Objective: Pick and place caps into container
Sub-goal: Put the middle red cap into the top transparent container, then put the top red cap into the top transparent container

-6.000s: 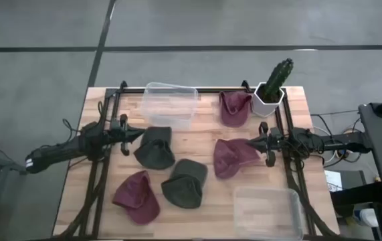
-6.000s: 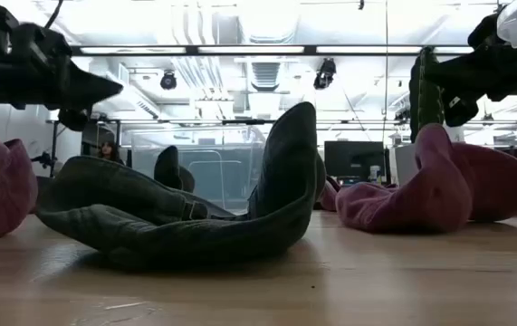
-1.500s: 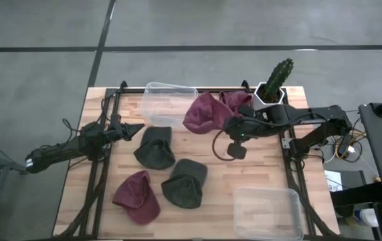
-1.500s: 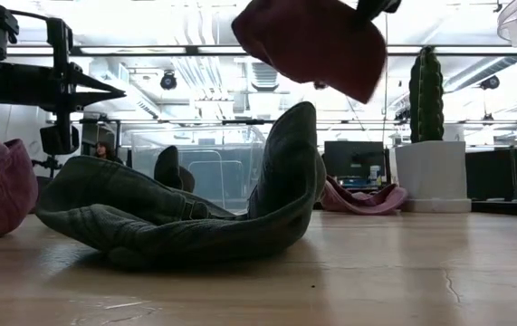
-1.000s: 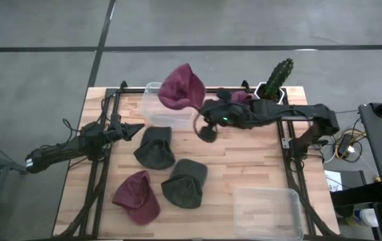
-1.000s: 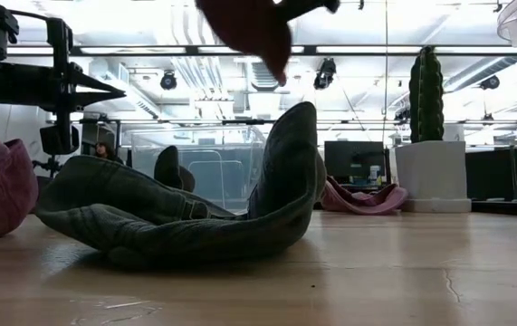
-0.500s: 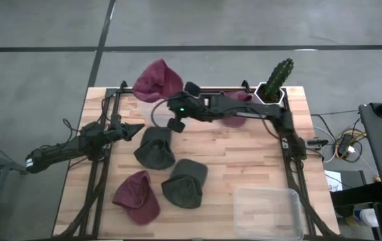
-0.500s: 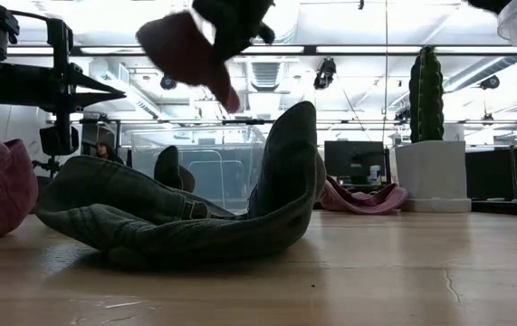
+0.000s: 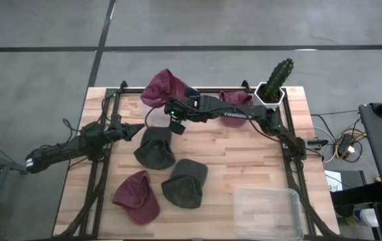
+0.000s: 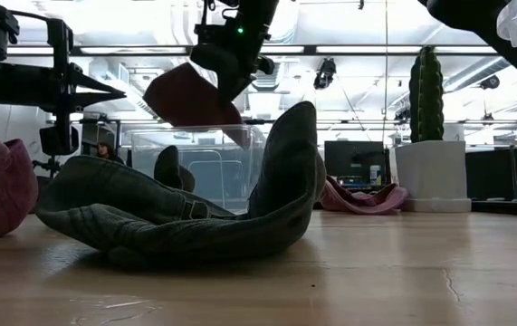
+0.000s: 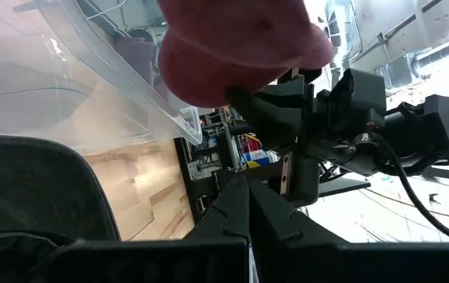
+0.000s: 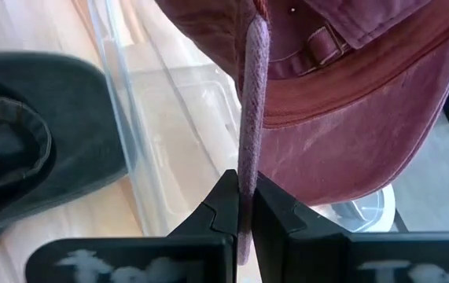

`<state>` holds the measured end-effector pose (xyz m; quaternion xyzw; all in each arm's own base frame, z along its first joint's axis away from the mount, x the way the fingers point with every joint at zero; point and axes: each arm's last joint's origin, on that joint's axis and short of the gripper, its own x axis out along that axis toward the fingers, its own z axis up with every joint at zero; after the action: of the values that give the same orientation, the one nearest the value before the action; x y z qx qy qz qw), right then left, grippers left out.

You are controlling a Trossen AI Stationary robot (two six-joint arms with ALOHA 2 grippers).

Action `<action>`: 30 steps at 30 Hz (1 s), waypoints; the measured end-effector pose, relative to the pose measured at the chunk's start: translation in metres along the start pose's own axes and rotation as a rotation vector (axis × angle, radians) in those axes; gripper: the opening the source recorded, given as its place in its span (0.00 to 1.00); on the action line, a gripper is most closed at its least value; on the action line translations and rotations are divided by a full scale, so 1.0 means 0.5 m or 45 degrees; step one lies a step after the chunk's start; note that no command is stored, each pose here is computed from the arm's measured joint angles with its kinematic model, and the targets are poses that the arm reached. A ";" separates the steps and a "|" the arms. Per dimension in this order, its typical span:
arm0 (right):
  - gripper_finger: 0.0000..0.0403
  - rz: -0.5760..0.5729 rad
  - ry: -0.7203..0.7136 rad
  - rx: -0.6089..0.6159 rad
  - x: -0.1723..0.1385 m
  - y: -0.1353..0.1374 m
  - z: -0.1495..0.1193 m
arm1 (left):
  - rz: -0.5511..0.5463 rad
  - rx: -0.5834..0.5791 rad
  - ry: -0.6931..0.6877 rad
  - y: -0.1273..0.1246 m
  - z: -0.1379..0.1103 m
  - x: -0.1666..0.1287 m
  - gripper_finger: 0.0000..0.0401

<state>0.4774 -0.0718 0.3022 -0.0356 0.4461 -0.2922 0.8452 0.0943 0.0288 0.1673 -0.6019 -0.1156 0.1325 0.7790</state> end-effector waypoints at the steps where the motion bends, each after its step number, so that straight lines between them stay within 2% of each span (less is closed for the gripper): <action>1: 0.03 -0.001 0.000 0.003 0.001 -0.002 0.000 | 0.001 0.000 0.000 0.000 0.000 0.000 0.00; 7: 0.03 -0.011 0.012 0.024 0.007 -0.009 -0.001 | 0.000 0.001 0.000 0.000 0.000 0.000 0.00; 10: 0.06 -0.007 0.009 0.030 0.007 -0.011 0.000 | 0.000 0.001 0.000 0.000 0.000 0.000 0.00; 14: 0.21 0.045 0.006 0.041 0.010 -0.008 0.001 | 0.000 0.001 0.000 0.000 0.000 0.000 0.00; 19: 0.45 0.046 -0.008 0.098 0.012 -0.007 0.003 | 0.000 0.001 0.000 0.000 0.000 0.000 0.00; 22: 0.56 0.051 -0.030 0.075 0.003 -0.006 0.009 | 0.000 0.001 0.000 0.000 0.000 0.000 0.00; 26: 0.65 0.061 -0.055 0.102 -0.013 -0.008 0.016 | 0.001 0.001 0.000 0.000 0.000 0.000 0.00; 30: 0.68 0.061 -0.019 0.172 -0.028 -0.011 0.010 | 0.002 0.001 0.000 0.000 0.000 0.000 0.00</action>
<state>0.4730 -0.0699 0.3172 0.0300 0.4197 -0.3011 0.8558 0.0943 0.0288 0.1672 -0.6017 -0.1150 0.1329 0.7792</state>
